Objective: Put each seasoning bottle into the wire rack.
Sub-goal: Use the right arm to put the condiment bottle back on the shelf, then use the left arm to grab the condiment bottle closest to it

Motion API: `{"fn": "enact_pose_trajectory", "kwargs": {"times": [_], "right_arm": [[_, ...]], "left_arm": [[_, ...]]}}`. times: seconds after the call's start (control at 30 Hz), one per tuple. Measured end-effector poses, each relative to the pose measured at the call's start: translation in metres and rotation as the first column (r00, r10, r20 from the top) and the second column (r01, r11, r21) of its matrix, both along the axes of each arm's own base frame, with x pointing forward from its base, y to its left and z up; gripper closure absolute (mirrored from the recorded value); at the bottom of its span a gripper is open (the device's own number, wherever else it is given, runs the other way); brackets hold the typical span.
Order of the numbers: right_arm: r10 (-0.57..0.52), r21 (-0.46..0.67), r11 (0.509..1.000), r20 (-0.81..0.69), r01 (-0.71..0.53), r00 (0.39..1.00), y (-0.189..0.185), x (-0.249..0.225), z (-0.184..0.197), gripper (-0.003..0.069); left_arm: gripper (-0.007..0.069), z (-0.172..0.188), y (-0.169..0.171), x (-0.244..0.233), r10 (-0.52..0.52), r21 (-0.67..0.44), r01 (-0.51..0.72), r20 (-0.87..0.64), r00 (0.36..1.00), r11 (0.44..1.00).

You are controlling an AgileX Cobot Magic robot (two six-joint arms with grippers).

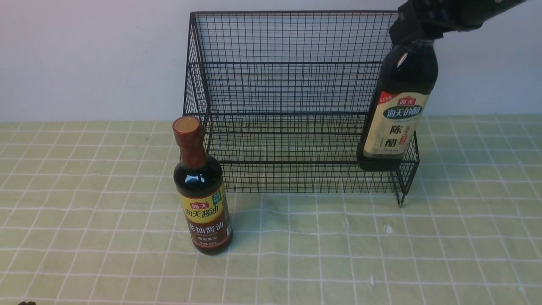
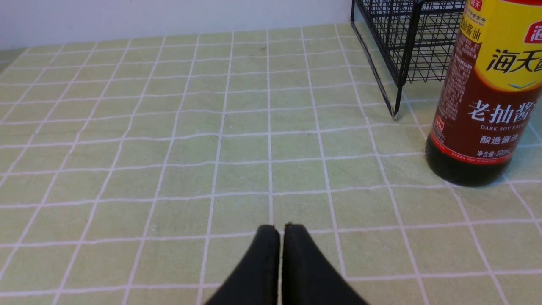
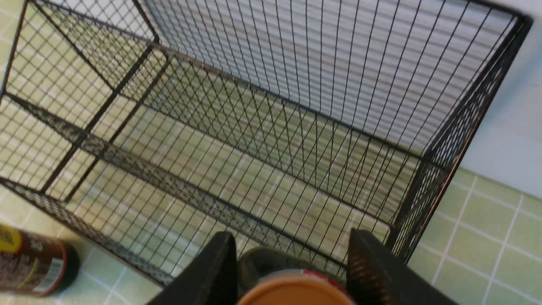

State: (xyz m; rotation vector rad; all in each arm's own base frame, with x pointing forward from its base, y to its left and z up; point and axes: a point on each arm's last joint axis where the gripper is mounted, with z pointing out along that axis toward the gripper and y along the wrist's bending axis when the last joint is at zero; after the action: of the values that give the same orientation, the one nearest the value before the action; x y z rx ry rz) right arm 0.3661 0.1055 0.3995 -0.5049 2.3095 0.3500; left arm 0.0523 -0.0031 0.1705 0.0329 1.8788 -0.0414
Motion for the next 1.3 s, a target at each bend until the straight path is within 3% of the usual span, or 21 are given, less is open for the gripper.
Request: {"fn": "enact_pose_trajectory", "kwargs": {"times": [0.53, 0.67, 0.83, 0.93, 1.03, 1.17, 1.3], "right_arm": [[0.027, -0.054, 0.998, -0.097, -0.032, 0.995, 0.003, 0.015, -0.030, 0.0342], [0.027, -0.044, 0.999, -0.101, -0.031, 0.995, 0.004, 0.016, -0.031, 0.0314], [0.018, -0.016, 1.000, -0.046, -0.018, 0.999, 0.002, 0.006, -0.010, 0.0211], [0.008, -0.018, 1.000, -0.014, -0.009, 1.000, -0.001, -0.002, 0.002, 0.0193], [-0.015, -0.008, 1.000, 0.070, 0.016, 0.997, -0.009, -0.027, 0.037, 0.0193], [-0.061, 0.035, 0.998, 0.165, 0.056, 0.984, -0.019, -0.064, 0.081, 0.0228], [-0.144, 0.104, 0.988, 0.308, 0.118, 0.940, -0.039, -0.134, 0.135, 0.0391]], "left_arm": [[0.0631, 0.000, 0.000, 0.000, 0.000, 0.000, 0.000, 0.000, 1.000, 1.000], [0.0631, 0.000, 0.000, 0.000, 0.000, 0.000, 0.000, 0.000, 1.000, 1.000], [0.0631, 0.000, 0.000, 0.000, 0.000, 0.000, 0.000, 0.000, 1.000, 1.000], [0.0631, 0.000, 0.000, 0.000, 0.000, 0.000, 0.000, 0.000, 1.000, 1.000], [0.0631, 0.000, 0.000, 0.000, 0.000, 0.000, 0.000, 0.000, 1.000, 1.000], [0.0631, 0.000, 0.000, 0.000, 0.000, 0.000, 0.000, 0.000, 1.000, 1.000], [0.0631, 0.000, 0.000, 0.000, 0.000, 0.000, 0.000, 0.000, 1.000, 1.000]]}}
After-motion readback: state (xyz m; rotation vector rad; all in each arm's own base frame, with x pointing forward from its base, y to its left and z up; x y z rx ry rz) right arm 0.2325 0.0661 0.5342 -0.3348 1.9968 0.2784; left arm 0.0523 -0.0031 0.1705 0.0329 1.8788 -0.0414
